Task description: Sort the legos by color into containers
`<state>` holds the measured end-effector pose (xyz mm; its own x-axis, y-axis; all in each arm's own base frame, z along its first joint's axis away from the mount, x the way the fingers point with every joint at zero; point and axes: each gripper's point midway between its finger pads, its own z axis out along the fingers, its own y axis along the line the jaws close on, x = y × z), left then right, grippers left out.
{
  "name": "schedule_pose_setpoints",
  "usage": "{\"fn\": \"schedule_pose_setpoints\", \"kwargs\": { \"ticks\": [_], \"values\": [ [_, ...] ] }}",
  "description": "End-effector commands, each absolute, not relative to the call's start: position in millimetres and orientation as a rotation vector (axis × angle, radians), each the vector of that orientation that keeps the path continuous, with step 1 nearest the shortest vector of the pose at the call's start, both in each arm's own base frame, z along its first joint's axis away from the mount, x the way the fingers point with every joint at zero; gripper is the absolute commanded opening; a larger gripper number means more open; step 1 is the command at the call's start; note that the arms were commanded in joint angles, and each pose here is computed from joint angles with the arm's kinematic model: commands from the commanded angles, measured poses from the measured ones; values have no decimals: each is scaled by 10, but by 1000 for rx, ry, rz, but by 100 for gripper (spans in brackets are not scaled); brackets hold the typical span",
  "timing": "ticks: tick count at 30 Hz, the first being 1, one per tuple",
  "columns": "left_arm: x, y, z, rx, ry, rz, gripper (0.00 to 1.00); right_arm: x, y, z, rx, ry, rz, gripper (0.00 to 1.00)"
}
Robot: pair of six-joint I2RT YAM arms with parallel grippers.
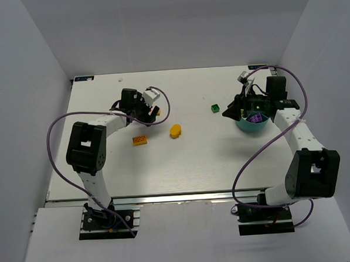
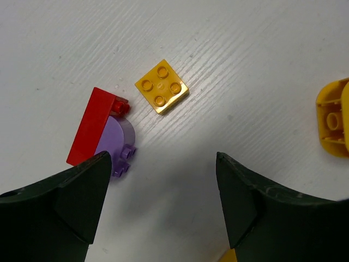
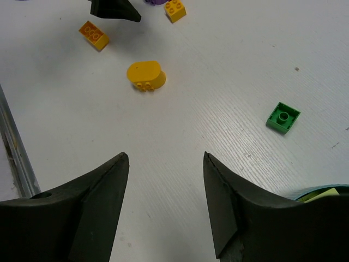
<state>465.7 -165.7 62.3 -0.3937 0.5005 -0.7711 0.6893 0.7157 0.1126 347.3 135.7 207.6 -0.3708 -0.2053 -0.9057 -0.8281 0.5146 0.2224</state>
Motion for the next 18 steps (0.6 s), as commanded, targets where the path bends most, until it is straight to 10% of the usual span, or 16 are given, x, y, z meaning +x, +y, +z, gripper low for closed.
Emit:
{"fn": "schedule_pose_setpoints", "kwargs": {
  "ticks": [1,18],
  "values": [
    [4848,-1583,801,1051,1946,-161,87,3542,1392,2263,-865,1803,880,62],
    [5181,-1560,561,1102,1947,-78,86,3629,1373,2283,-857,1803,861,63]
  ]
}}
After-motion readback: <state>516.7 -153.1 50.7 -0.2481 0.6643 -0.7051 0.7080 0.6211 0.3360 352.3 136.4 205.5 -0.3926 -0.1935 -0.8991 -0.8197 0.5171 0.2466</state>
